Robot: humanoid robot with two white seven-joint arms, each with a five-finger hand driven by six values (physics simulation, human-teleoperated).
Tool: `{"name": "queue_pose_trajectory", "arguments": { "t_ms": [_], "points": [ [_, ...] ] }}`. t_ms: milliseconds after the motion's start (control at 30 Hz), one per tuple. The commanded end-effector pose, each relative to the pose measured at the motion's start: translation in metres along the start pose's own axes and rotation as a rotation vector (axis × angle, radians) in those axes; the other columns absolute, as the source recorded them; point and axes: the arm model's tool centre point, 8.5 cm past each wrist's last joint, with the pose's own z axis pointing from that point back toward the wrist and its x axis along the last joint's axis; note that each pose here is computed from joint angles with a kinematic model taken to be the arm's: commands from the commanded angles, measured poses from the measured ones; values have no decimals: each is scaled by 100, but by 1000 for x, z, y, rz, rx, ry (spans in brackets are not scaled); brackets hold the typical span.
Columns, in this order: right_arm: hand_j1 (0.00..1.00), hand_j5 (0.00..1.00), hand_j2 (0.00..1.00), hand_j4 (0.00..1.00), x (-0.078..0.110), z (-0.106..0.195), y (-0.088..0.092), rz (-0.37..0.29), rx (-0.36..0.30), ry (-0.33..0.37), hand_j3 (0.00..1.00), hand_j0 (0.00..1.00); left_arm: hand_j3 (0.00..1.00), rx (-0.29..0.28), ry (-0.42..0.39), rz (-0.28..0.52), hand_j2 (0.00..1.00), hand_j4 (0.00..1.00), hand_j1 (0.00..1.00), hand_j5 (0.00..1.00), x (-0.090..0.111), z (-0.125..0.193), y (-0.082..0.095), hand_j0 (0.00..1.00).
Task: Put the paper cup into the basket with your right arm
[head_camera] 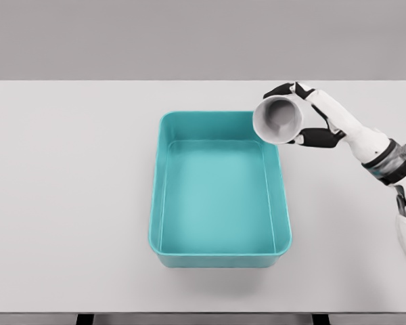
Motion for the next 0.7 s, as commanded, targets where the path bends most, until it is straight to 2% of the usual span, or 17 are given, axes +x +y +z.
{"name": "queue_pose_trajectory", "arguments": {
  "t_ms": [0,133,200,367,467,533,667],
  "points": [
    [54,54,54,54,14,-11,9,45,56,-29,54,54,100,0,0,0,100,100,100,100,0,0,0,100],
    [54,54,54,54,26,-29,31,96,154,-58,54,54,100,0,0,0,100,100,100,100,0,0,0,100],
    [54,54,54,54,31,-34,35,113,186,-73,54,54,100,0,0,0,100,100,100,100,0,0,0,100],
    [54,54,54,54,38,-47,44,158,319,-95,54,54,100,0,0,0,100,100,100,100,0,0,0,100],
    [54,54,54,54,37,-46,41,178,351,-88,54,54,100,0,0,0,100,100,100,100,0,0,0,100],
    [54,54,54,54,37,-45,46,181,387,-88,54,54,100,0,0,0,100,100,100,100,0,0,0,100],
    [54,54,54,54,37,-46,47,189,406,-85,54,54,100,0,0,0,100,100,100,100,0,0,0,100]
  ]
}}
